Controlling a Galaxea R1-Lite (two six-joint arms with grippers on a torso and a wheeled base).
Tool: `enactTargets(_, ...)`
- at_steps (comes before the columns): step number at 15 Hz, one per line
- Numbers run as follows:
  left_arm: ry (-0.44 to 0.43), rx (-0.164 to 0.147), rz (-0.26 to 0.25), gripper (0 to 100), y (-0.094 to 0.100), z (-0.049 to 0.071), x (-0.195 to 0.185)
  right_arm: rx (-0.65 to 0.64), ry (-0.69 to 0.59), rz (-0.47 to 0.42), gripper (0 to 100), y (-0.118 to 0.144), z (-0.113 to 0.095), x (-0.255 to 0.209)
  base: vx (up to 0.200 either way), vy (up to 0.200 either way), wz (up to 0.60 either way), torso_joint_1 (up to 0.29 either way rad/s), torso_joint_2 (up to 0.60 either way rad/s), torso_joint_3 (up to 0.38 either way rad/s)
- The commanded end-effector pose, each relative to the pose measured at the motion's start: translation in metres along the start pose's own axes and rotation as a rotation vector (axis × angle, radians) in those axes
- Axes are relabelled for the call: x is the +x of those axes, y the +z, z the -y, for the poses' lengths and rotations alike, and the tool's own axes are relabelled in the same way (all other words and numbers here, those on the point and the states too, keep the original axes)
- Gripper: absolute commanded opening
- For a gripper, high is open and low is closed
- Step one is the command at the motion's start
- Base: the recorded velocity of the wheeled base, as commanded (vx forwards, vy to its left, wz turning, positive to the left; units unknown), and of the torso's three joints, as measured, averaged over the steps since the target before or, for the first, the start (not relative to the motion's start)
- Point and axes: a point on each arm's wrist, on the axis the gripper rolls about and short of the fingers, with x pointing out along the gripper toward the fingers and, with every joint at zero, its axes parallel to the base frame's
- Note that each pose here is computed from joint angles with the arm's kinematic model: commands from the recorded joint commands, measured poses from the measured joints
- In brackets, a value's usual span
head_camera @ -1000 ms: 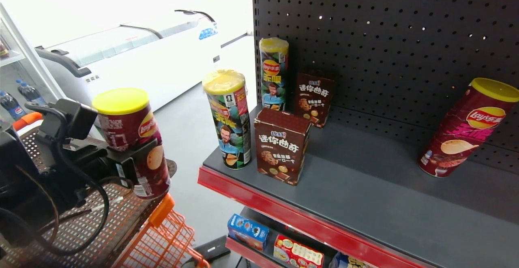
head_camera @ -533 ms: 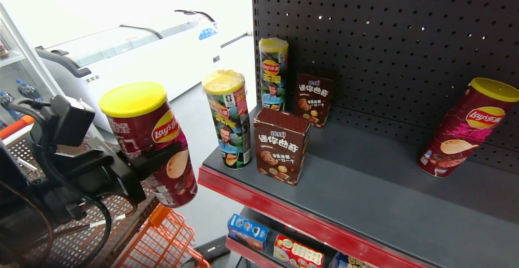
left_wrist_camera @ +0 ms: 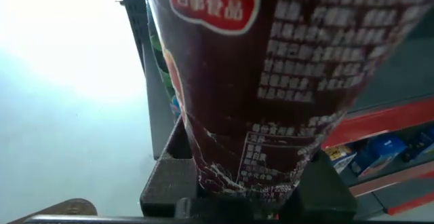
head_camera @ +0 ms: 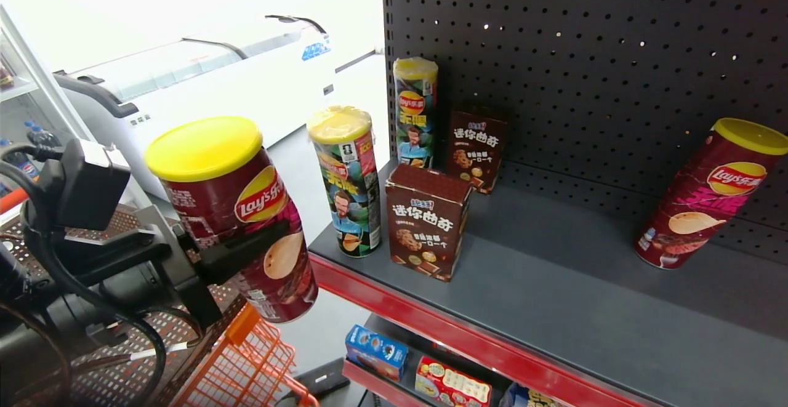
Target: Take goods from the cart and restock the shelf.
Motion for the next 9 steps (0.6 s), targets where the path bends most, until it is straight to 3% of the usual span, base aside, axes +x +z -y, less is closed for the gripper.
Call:
enactTargets(1,-0.011,0.006,0.015,0,0.0027,0.0040,-0.0043,0.001,0.000,-0.001,100,0.0001,0.0000,0.0001,0.000,0.000,0.00,0.000,0.00,0.000)
enactTargets(9,-0.061,0.004,0.016,0,0.0016,0.0081,-0.0059,-0.001,0.000,-0.001,100,0.0001,0.0000,0.0001,0.000,0.000,0.00,0.000,0.00,0.000)
